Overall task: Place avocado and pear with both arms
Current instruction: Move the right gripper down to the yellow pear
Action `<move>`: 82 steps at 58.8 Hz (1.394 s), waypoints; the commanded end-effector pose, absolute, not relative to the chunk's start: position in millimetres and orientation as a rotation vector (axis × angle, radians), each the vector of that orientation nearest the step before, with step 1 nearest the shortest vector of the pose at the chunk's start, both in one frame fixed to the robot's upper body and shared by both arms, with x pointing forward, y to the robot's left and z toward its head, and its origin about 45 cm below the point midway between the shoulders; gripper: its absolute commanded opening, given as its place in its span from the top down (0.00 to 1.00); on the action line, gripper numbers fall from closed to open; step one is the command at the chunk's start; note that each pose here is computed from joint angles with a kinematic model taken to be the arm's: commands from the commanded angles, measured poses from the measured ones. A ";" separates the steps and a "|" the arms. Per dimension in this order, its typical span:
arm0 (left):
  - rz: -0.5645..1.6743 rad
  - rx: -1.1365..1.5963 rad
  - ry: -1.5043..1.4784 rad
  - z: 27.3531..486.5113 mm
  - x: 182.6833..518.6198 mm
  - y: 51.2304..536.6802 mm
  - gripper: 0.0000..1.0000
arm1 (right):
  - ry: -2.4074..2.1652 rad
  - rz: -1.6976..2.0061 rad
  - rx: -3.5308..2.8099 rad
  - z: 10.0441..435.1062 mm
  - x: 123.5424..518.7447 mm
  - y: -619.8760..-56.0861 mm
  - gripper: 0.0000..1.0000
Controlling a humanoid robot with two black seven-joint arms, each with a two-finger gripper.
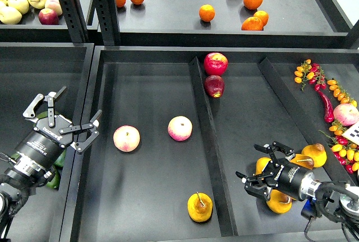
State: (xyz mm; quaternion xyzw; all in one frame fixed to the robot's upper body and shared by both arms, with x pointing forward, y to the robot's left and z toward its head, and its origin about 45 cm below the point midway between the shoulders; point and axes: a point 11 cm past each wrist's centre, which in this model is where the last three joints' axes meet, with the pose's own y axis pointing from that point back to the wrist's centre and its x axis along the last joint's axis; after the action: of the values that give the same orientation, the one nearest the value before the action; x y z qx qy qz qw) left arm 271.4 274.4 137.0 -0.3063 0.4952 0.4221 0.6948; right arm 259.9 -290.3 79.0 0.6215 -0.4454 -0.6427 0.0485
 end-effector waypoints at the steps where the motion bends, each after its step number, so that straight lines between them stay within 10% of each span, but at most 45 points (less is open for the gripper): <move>1: 0.950 -0.686 1.103 136.7 271.5 277.1 0.01 | -1.350 -1.869 1.877 82.2 264.1 -301.0 0.00; 82: 0.956 -0.678 1.120 131.0 270.0 276.7 0.01 | -0.958 -1.814 1.793 46.0 215.1 -219.7 0.00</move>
State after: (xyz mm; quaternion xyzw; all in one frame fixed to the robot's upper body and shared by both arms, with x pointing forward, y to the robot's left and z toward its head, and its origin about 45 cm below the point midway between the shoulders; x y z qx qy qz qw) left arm 270.1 277.0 131.0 -0.3030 0.5004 0.4274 0.6893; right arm 217.1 -224.9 48.5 0.6448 -0.3480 -0.6486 0.2061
